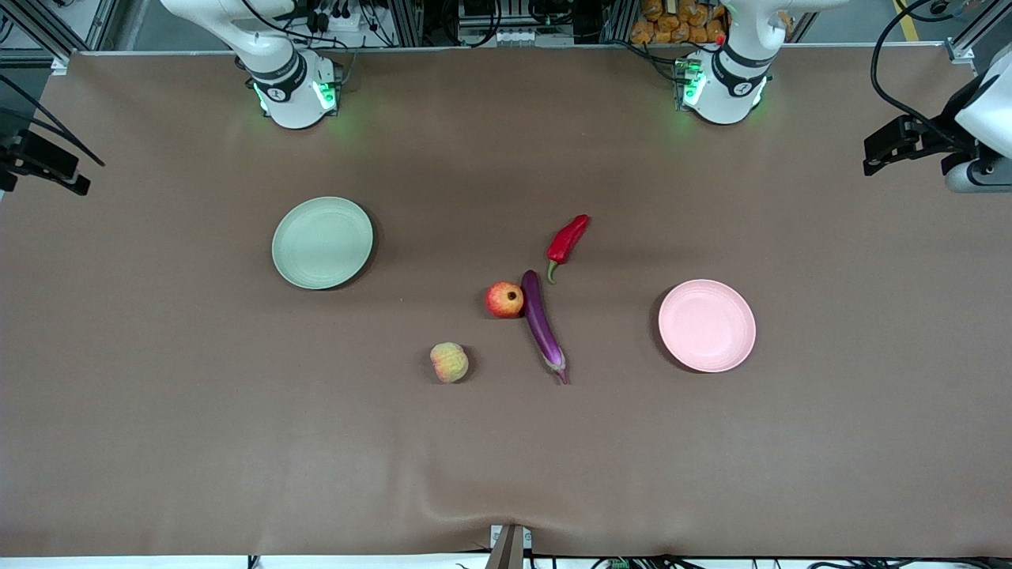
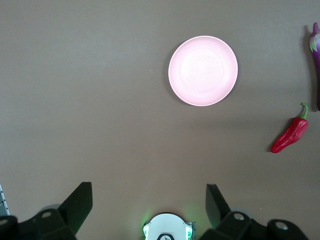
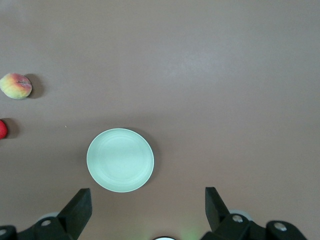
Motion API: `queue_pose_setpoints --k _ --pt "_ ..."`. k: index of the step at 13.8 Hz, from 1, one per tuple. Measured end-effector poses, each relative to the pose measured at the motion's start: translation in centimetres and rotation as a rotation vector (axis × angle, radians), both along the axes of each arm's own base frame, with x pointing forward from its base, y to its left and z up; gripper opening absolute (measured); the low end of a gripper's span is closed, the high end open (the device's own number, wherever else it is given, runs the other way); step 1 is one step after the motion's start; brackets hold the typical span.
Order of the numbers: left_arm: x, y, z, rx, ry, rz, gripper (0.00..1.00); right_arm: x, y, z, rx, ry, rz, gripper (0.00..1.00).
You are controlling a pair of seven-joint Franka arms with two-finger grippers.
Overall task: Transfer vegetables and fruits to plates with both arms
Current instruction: 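Move the left gripper over the red chili pepper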
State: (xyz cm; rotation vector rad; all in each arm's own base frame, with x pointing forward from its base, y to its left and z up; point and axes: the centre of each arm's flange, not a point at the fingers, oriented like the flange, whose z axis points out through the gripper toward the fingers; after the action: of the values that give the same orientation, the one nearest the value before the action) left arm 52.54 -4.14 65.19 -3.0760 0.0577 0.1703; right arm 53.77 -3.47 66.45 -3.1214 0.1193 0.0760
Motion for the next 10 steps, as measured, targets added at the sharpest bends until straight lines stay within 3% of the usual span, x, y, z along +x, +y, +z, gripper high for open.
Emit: queue_pose_setpoints --k 7,10 --pt "0.3 -0.8 -0.5 -0.006 0.011 -0.029 1.0 0.3 0.2 -0.3 -0.001 -0.008 0.004 1.0" --pt "1.3 -5.2 -3.2 -0.005 0.059 -0.078 1.0 0.4 0.3 -0.5 -0.001 -0.003 0.005 1.0"
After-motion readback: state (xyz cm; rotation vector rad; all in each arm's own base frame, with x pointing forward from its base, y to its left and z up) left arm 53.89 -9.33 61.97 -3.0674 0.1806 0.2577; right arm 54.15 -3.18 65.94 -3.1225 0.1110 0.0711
